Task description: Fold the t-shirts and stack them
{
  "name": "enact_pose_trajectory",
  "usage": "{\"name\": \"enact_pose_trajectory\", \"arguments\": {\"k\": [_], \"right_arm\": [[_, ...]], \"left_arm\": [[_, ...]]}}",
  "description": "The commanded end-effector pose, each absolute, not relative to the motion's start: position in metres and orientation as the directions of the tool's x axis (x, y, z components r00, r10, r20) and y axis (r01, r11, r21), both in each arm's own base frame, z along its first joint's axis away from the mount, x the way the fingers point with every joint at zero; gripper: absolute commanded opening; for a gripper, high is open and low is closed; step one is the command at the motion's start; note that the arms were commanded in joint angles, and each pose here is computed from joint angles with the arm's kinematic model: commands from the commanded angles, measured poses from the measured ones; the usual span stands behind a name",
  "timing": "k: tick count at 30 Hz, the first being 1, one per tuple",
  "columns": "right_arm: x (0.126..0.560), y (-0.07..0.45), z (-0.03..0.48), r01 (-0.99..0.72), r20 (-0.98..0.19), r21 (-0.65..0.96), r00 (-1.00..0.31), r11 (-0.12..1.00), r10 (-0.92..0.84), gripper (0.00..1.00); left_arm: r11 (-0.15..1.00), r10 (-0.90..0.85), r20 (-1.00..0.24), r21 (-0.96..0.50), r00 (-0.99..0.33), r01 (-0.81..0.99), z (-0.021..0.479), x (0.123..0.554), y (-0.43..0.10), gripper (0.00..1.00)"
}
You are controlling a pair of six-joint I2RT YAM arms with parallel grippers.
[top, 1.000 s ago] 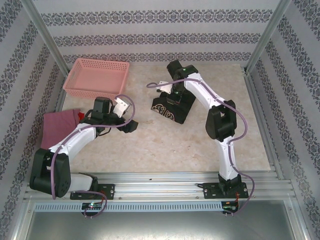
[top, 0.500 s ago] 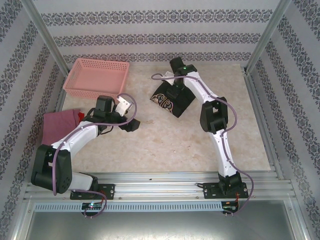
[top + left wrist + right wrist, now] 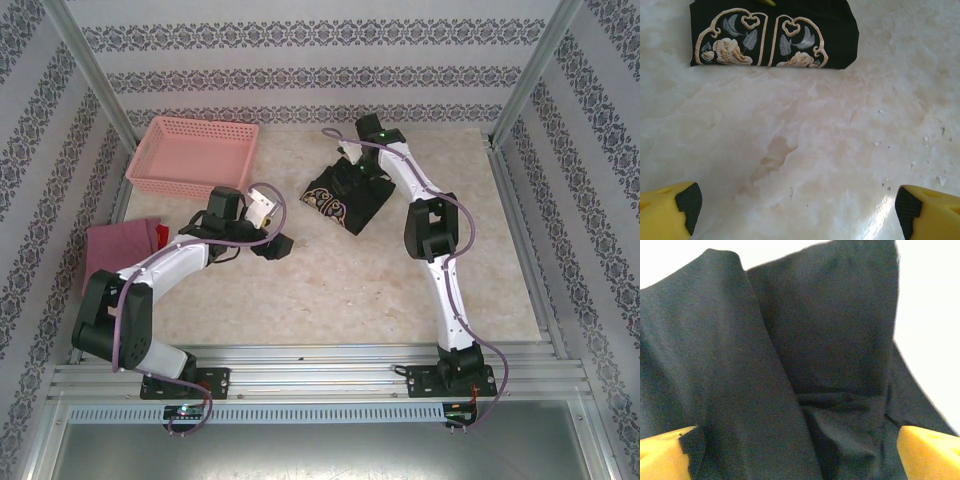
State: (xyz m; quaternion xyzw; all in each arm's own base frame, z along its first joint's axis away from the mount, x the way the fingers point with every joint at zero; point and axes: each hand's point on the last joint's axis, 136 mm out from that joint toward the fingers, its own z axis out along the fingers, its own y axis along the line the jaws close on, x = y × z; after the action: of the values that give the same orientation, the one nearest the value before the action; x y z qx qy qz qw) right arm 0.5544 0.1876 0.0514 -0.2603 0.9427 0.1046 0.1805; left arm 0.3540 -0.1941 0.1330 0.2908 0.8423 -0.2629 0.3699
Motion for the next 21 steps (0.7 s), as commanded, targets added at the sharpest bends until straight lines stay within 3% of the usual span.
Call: {"name": "enact_pose_trajectory", "arguments": {"k": [1,10,21], "right_arm": [[0.540,0.197,0.051,-0.486,-0.350,0.227,-0.849,0.844,-0.395,0.97],[0.497,0.206,0.030,-0.572,-0.234,0.249,-0.819,0.782,-0.524,0.81],[0.394,0.228,0.027,-0.768,-0.117,0.253,-0.628,0.589,-0.769,0.81]], "left_arm": [[0.724,0.203,-0.832,-0.227,-0.516,0.652,0.157,0.381,-0.200,1.00],[0.800,0.122,-0.841,-0.231,-0.527,0.554,0.159,0.402,-0.190,1.00],[0.867,0.042,-0.815,-0.257,-0.577,0.427,0.154,0.394,-0.169,1.00]]}}
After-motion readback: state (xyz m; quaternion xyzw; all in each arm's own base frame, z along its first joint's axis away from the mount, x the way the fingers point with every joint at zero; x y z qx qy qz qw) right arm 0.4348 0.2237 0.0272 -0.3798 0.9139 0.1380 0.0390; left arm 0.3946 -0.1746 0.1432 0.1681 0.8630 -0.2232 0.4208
